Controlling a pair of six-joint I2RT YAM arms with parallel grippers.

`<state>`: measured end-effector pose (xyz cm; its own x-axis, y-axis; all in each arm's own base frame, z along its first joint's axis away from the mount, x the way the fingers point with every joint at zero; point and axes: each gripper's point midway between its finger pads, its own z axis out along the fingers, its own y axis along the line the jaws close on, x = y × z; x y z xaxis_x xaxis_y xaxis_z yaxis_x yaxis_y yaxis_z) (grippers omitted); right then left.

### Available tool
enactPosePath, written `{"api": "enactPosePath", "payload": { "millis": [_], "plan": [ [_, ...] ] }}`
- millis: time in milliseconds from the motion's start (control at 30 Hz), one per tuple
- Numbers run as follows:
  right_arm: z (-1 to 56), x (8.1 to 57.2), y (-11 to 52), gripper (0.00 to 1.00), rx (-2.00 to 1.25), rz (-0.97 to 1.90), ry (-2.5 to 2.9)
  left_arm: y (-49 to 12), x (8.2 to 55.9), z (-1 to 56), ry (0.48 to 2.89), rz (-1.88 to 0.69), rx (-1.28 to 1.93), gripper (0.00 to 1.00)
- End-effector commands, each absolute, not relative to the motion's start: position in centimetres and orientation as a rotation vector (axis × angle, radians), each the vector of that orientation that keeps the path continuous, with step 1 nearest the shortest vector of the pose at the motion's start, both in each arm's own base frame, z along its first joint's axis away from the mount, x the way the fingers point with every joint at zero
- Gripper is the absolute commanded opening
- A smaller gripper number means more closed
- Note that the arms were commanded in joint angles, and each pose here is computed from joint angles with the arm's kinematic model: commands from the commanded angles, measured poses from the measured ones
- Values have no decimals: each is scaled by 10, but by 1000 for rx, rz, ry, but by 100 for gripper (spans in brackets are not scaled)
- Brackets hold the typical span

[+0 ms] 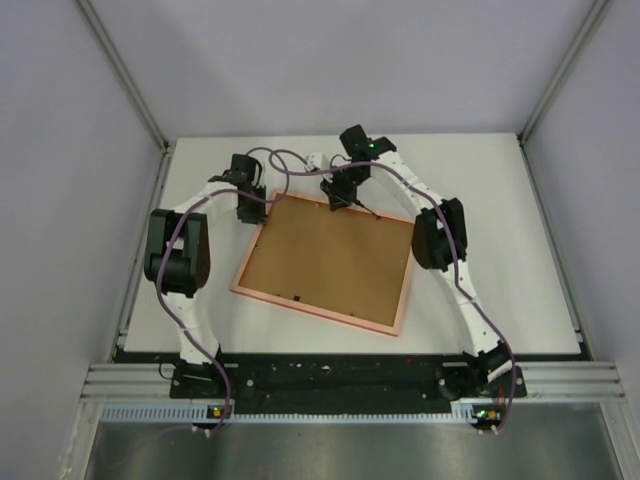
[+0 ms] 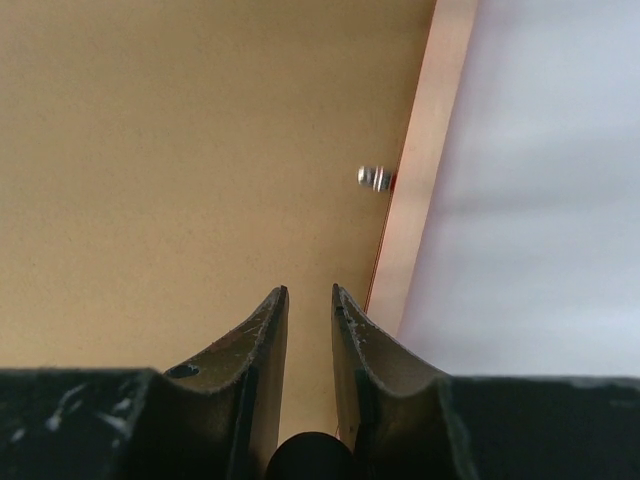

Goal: Take the photo out of the frame
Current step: Release the photo frame item from the photo frame.

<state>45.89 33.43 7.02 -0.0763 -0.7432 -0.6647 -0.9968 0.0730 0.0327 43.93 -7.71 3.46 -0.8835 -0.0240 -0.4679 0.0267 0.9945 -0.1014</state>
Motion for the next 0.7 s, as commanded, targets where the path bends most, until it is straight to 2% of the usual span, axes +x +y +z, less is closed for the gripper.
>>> {"api": "enactPosePath", "payload": {
  "millis": [0, 267, 467, 667],
  "plan": [
    [13, 453, 273, 0, -1767, 586, 2158, -26, 429, 28, 2672, 120, -133, 0],
    [28, 459, 268, 0, -1705, 621, 2152, -25, 430, 29, 2669, 83, -150, 0],
    [98, 459, 298, 0, -1655, 680, 1967, -32, 429, 31, 2665, 34, -128, 0],
    [152, 437, 333, 0, -1647, 804, 1765, -36, 430, 34, 2659, 6, -122, 0]
  ]
}}
